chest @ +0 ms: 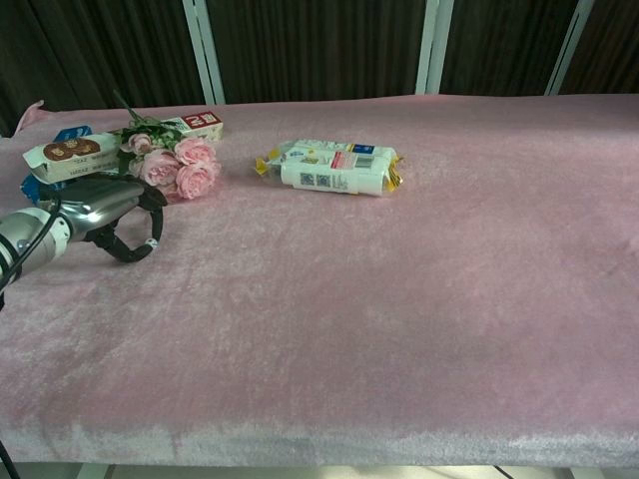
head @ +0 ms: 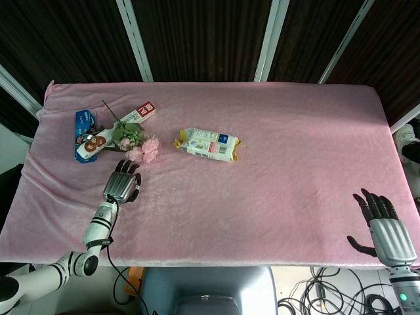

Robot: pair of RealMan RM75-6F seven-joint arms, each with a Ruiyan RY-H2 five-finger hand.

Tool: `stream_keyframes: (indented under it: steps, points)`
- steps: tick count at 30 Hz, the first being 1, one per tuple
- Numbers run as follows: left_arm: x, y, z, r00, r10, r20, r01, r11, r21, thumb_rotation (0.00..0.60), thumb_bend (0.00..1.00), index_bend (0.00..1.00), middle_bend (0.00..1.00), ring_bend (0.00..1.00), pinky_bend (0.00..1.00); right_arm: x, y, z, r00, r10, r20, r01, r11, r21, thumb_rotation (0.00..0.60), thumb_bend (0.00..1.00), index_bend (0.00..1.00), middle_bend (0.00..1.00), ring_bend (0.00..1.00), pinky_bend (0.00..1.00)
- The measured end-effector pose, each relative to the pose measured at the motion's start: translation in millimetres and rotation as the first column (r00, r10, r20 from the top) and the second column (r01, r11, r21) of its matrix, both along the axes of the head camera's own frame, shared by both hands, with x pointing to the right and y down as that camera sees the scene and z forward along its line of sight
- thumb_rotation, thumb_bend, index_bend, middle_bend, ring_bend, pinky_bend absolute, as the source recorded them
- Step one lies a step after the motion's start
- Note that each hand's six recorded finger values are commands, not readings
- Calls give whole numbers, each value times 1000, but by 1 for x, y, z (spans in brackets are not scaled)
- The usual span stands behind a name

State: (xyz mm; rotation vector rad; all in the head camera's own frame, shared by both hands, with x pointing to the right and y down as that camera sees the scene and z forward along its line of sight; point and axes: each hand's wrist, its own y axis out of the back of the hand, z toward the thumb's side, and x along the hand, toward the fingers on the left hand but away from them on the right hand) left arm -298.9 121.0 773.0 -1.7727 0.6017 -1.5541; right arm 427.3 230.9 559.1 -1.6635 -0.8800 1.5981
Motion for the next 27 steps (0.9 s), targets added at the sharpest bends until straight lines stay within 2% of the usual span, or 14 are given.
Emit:
stream_keyframes:
  steps: [4,9,18,22,27]
  points:
    - [1,-2,-1,1000,15,15,-15,1000,20,600,391,540,168,49,0,0,0,-2,1000,-1,2,1,1000,3,600,338,0,0,0,0]
    - [4,-1,2,1000,21,20,-22,1000,11,600,390,545,168,49,0,5,1,-9,1000,13,2,-13,1000,27,600,338,0,0,0,0]
    - [7,-1,1,1000,20,9,-20,1000,17,600,398,647,187,54,2,10,1,-16,1000,24,3,-25,999,45,600,337,0,0,0,0]
    - [15,-2,-17,999,44,-30,-42,997,72,600,398,651,191,53,9,6,2,-12,1000,12,7,-12,999,34,600,337,0,0,0,0]
    - [33,6,-59,991,81,-109,-65,987,149,600,397,636,190,53,9,-3,3,-8,1000,-13,19,13,1000,22,600,338,0,0,0,0]
